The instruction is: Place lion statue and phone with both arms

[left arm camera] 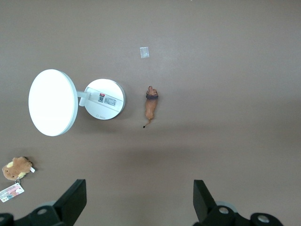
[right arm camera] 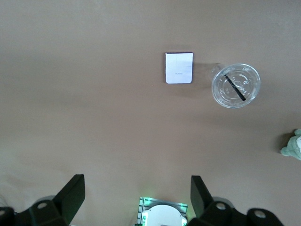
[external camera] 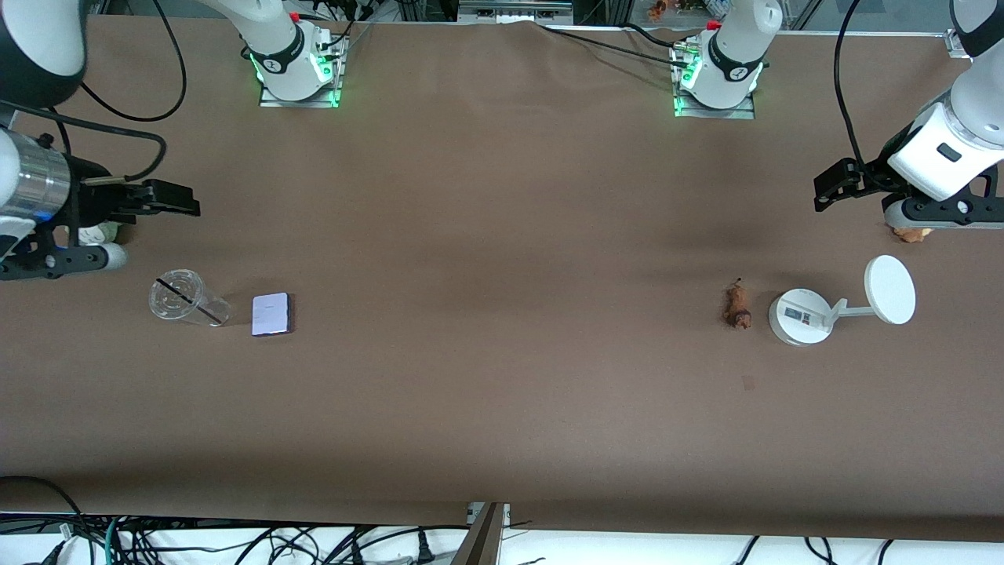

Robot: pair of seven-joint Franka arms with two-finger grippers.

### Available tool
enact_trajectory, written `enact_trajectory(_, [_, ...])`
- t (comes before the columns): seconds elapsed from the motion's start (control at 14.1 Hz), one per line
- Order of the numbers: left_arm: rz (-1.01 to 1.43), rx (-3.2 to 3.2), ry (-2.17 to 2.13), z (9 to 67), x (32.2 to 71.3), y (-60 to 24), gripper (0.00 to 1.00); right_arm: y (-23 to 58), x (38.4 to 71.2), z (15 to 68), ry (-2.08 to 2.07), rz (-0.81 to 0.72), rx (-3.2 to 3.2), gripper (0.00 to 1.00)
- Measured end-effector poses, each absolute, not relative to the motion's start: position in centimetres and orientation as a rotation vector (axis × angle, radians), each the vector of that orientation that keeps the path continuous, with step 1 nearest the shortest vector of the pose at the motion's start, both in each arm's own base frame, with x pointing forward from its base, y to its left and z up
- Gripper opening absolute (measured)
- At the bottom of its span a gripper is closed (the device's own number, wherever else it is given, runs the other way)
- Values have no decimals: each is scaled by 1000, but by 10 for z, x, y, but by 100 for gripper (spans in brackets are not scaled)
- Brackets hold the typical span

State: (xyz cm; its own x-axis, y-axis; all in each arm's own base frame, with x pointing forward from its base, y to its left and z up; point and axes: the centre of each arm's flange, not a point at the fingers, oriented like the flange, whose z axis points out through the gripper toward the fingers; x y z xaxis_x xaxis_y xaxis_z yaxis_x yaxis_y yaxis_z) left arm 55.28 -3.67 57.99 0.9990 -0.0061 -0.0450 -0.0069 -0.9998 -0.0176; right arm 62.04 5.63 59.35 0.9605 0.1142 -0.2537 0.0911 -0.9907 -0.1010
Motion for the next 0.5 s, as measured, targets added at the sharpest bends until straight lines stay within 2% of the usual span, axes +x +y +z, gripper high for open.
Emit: enact_trajectory(0.5, [70,-3123,10,580,553,-37,100,20,594,597,-146,423,-3047,100])
